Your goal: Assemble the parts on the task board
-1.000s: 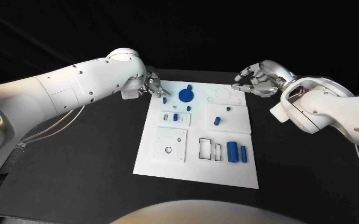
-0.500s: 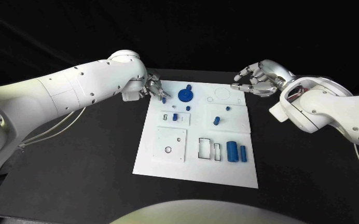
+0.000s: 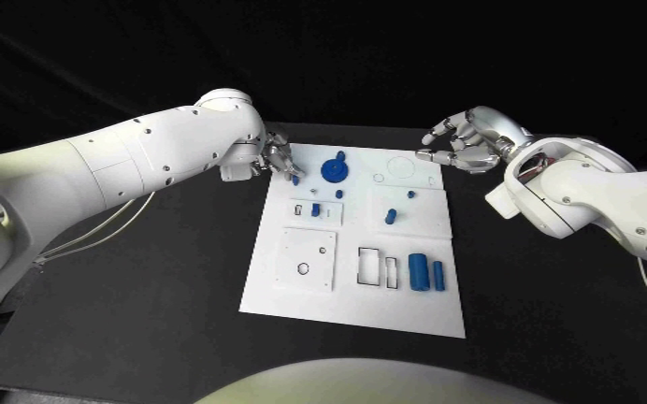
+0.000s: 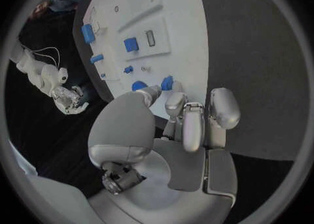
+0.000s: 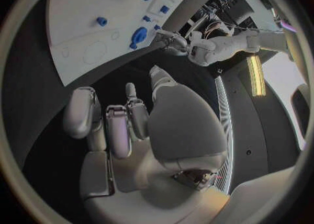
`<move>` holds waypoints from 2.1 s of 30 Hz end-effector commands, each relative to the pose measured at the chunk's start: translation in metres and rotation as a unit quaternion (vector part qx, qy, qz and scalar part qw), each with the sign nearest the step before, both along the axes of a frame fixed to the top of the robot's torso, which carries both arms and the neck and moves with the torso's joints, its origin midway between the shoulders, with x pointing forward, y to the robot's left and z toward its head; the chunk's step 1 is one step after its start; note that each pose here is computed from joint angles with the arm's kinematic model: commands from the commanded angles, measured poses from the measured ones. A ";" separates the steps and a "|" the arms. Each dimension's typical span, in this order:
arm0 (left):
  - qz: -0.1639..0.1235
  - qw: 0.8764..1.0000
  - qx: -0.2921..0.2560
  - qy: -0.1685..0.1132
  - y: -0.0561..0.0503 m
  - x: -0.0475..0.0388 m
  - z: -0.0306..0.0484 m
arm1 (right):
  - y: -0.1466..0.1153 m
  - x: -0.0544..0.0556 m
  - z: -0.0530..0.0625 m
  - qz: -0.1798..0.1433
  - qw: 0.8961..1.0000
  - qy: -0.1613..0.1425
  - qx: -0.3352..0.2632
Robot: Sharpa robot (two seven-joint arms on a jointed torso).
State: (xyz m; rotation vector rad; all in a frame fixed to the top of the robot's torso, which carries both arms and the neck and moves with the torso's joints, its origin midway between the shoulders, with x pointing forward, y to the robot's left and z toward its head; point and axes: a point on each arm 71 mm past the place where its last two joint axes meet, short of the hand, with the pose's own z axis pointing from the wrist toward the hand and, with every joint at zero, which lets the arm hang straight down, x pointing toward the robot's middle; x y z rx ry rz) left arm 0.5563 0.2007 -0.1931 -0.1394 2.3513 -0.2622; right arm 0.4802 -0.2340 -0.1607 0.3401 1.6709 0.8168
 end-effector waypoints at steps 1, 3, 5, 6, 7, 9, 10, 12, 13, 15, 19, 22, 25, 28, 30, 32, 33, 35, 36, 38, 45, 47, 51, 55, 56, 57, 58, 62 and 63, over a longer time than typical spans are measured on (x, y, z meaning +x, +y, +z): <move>-0.005 1.000 -0.007 0.008 -0.003 -0.0009 -0.0006 | 0.001 0.000 0.000 0.003 1.000 -0.002 -0.002; -0.004 1.000 -0.010 0.009 -0.003 -0.0009 -0.0006 | 0.001 0.000 0.000 0.003 1.000 -0.002 -0.002; -0.002 1.000 -0.015 0.010 -0.003 -0.0009 -0.0006 | 0.000 0.000 0.000 0.003 1.000 -0.002 -0.002; -0.001 1.000 -0.017 0.010 -0.003 -0.0010 -0.0006 | 0.000 0.000 0.000 0.003 1.000 -0.001 -0.002; 0.000 1.000 -0.019 0.010 -0.003 -0.0010 -0.0005 | 0.000 0.000 0.000 0.003 1.000 -0.001 -0.002; 0.001 1.000 -0.024 0.012 -0.003 -0.0014 -0.0005 | 0.000 0.001 0.000 0.002 1.000 -0.001 -0.003; 0.002 1.000 -0.025 0.012 -0.003 -0.0016 -0.0005 | 0.000 0.001 -0.001 0.002 1.000 -0.001 -0.003; 0.003 0.999 -0.030 0.014 -0.003 -0.0021 -0.0004 | 0.000 0.001 -0.001 0.002 1.000 0.000 -0.003; 0.003 0.999 -0.032 0.013 -0.003 -0.0023 -0.0002 | 0.000 0.001 -0.001 0.002 1.000 0.000 -0.003; 0.005 0.999 -0.036 0.013 -0.003 -0.0028 0.0001 | 0.000 0.001 -0.001 0.001 1.000 0.000 -0.003; 0.009 0.999 -0.045 0.013 0.000 -0.0048 0.0011 | -0.001 0.001 -0.001 0.000 1.000 0.000 -0.004; 0.013 0.998 -0.053 0.012 0.003 -0.0075 0.0025 | -0.001 0.001 -0.001 -0.001 1.000 0.000 -0.004; 0.018 0.998 -0.064 0.008 0.008 -0.0124 0.0050 | -0.002 0.001 -0.001 -0.002 1.000 0.001 -0.004; 0.020 0.997 -0.078 0.004 0.011 -0.0196 0.0080 | -0.003 0.001 -0.001 -0.003 1.000 0.000 -0.005; 0.019 0.996 -0.090 -0.001 0.012 -0.0267 0.0109 | -0.003 0.001 -0.001 -0.003 1.000 0.000 -0.005; 0.018 0.995 -0.095 -0.004 0.012 -0.0299 0.0122 | -0.003 0.001 -0.001 -0.004 1.000 0.000 -0.005; 0.017 0.995 -0.100 -0.008 0.012 -0.0338 0.0138 | -0.003 0.001 -0.001 -0.004 1.000 0.000 -0.005; 0.013 0.994 -0.108 -0.016 0.011 -0.0401 0.0158 | -0.004 0.001 -0.001 -0.004 1.000 0.000 -0.005; 0.011 0.994 -0.110 -0.020 0.011 -0.0426 0.0161 | -0.004 0.001 -0.001 -0.004 1.000 0.000 -0.005; 0.004 0.993 -0.113 -0.031 0.010 -0.0492 0.0155 | -0.005 0.001 -0.001 -0.005 1.000 0.000 -0.005; -0.012 0.991 -0.117 -0.066 0.004 -0.0673 0.0095 | -0.005 0.002 -0.001 -0.006 1.000 -0.001 -0.005; -0.017 0.991 -0.115 -0.073 0.002 -0.0709 0.0078 | -0.005 0.002 -0.001 -0.006 1.000 -0.001 -0.005; -0.025 0.991 -0.109 -0.080 -0.002 -0.0768 0.0035 | -0.005 0.002 -0.001 -0.006 1.000 -0.001 -0.005; -0.033 0.991 -0.097 -0.086 -0.004 -0.0797 -0.0021 | -0.005 0.001 -0.002 -0.005 1.000 -0.001 -0.005; -0.035 0.991 -0.095 -0.086 -0.004 -0.0800 -0.0033 | -0.005 0.001 -0.002 -0.005 1.000 0.000 -0.005; -0.036 0.991 -0.092 -0.087 -0.005 -0.0803 -0.0045 | -0.005 0.001 -0.002 -0.005 1.000 0.000 -0.005; -0.038 0.991 -0.089 -0.088 -0.005 -0.0805 -0.0053 | -0.005 0.001 -0.002 -0.005 1.000 0.000 -0.005; -0.047 0.992 -0.076 -0.089 -0.006 -0.0812 -0.0083 | -0.006 0.001 -0.002 -0.005 1.000 0.000 -0.005; -0.049 0.992 -0.073 -0.089 -0.006 -0.0812 -0.0088 | -0.006 0.001 -0.002 -0.006 1.000 0.000 -0.005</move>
